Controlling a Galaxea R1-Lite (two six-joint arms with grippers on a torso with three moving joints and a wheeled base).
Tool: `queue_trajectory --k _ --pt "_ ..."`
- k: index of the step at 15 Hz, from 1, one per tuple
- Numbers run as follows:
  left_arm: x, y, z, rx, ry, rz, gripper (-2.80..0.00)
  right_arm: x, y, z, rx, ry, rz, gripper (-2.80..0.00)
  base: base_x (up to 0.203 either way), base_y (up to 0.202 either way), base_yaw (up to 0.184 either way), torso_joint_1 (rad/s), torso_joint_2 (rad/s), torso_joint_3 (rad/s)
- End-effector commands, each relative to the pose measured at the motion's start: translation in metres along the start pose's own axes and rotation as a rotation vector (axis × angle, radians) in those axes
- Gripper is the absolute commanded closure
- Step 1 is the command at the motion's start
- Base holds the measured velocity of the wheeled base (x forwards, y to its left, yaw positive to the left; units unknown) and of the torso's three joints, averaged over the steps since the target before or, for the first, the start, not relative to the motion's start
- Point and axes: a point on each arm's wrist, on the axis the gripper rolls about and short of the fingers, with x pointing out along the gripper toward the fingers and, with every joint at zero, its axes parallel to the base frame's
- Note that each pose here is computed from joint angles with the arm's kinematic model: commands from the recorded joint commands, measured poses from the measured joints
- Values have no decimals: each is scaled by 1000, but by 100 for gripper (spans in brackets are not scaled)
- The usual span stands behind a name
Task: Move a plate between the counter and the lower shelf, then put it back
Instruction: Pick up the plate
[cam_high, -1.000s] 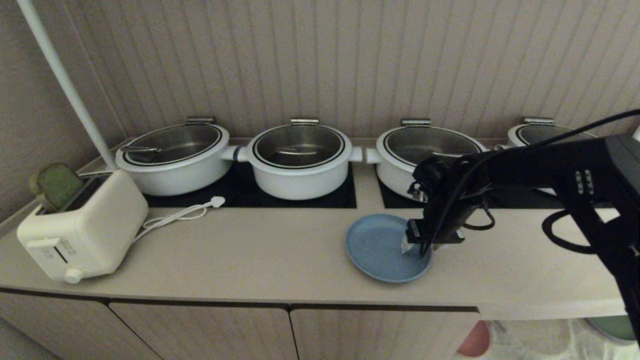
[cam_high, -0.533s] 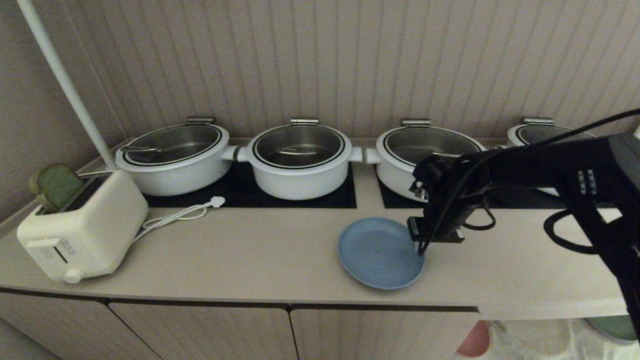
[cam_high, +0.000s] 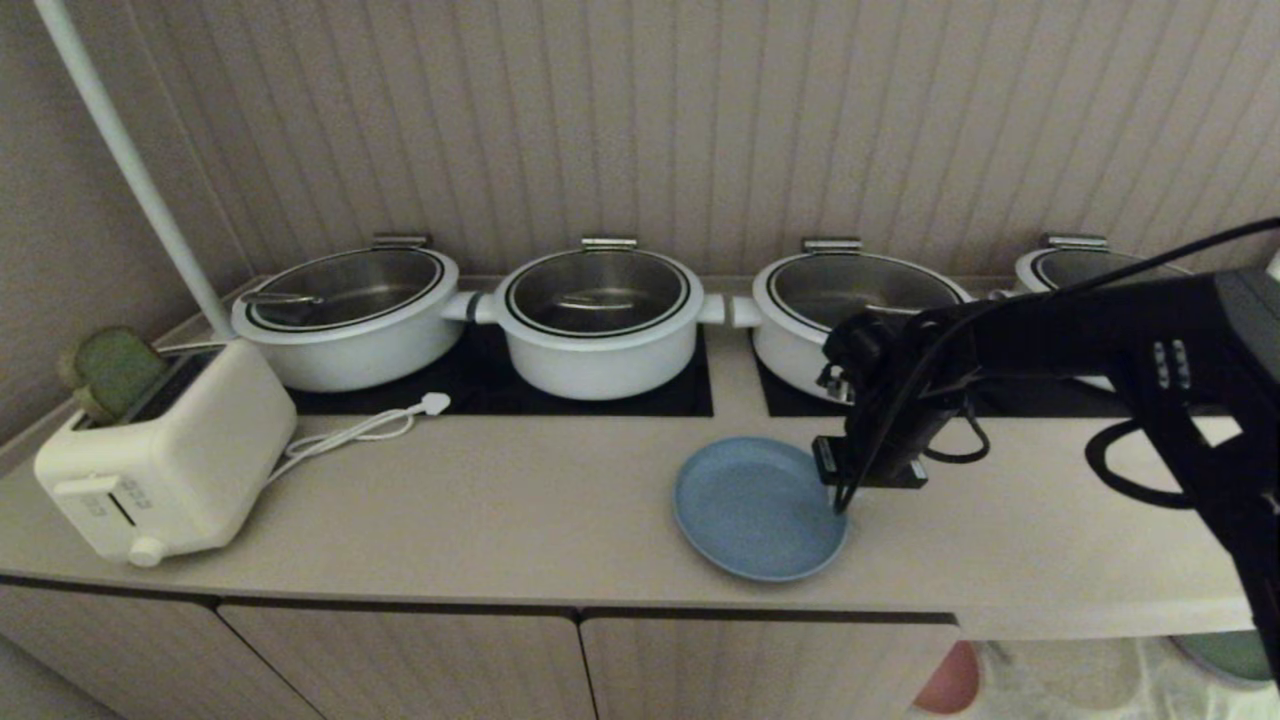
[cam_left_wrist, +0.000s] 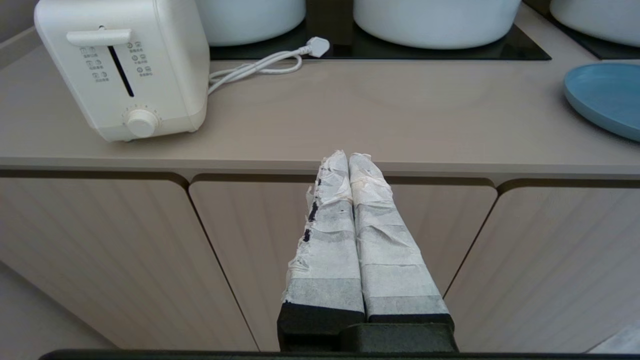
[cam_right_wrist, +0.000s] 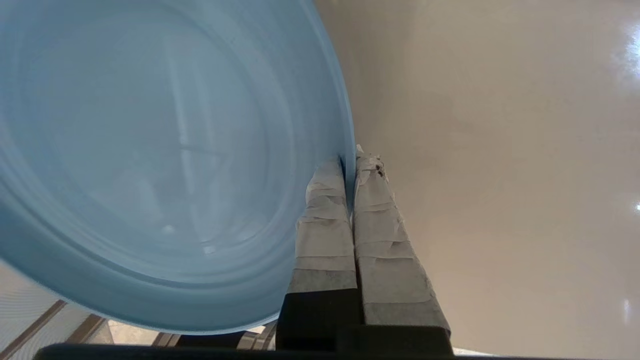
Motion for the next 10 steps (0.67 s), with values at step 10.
queue_trajectory --k 10 --pt "0 0 0 0 0 0 0 -42 -5 -16 57 -25 8 0 0 0 0 0 0 0"
